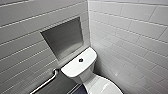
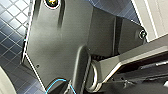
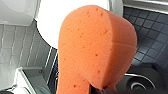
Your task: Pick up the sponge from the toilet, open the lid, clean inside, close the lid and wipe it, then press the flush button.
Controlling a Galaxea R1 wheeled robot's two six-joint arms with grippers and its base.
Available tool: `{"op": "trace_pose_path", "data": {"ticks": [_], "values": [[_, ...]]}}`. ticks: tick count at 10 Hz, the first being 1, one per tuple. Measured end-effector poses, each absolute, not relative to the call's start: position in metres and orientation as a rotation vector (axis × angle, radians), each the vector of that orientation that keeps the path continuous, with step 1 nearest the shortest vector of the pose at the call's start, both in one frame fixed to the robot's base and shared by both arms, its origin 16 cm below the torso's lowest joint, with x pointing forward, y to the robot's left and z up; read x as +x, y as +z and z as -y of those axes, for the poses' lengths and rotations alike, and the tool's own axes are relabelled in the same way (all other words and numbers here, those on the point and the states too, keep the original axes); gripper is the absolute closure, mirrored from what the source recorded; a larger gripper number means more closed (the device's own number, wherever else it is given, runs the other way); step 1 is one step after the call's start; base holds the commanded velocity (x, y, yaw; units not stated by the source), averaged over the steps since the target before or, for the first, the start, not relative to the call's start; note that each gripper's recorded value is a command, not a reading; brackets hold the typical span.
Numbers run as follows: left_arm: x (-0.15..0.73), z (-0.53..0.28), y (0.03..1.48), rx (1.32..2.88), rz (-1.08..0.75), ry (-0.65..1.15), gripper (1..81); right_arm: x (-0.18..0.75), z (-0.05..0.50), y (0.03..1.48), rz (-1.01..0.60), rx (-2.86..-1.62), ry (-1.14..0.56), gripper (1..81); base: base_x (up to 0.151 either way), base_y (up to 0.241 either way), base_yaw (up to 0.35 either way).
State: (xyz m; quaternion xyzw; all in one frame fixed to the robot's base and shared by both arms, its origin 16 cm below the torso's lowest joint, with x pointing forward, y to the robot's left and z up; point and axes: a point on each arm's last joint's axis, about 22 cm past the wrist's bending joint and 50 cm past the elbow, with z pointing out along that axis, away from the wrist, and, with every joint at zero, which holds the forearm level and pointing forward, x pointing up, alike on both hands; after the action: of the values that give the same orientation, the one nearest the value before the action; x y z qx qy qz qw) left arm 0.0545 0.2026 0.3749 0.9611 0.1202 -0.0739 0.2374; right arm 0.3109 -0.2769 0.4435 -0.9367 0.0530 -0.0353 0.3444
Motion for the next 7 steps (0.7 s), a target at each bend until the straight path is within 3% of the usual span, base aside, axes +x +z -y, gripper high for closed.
{"op": "trace_pose_path", "data": {"ticks": [2,7], "values": [[0.056,-0.197,0.375,2.627,-0.329,-0.201,1.0,0.372,0.240,0.445,-0.077,-2.391,-0.138,81.1,0.000,0.000,0.000],[0.049,-0.187,0.376,2.616,-0.334,-0.211,1.0,0.502,0.164,0.438,0.101,-2.421,-0.118,81.1,0.000,0.000,0.000]]}}
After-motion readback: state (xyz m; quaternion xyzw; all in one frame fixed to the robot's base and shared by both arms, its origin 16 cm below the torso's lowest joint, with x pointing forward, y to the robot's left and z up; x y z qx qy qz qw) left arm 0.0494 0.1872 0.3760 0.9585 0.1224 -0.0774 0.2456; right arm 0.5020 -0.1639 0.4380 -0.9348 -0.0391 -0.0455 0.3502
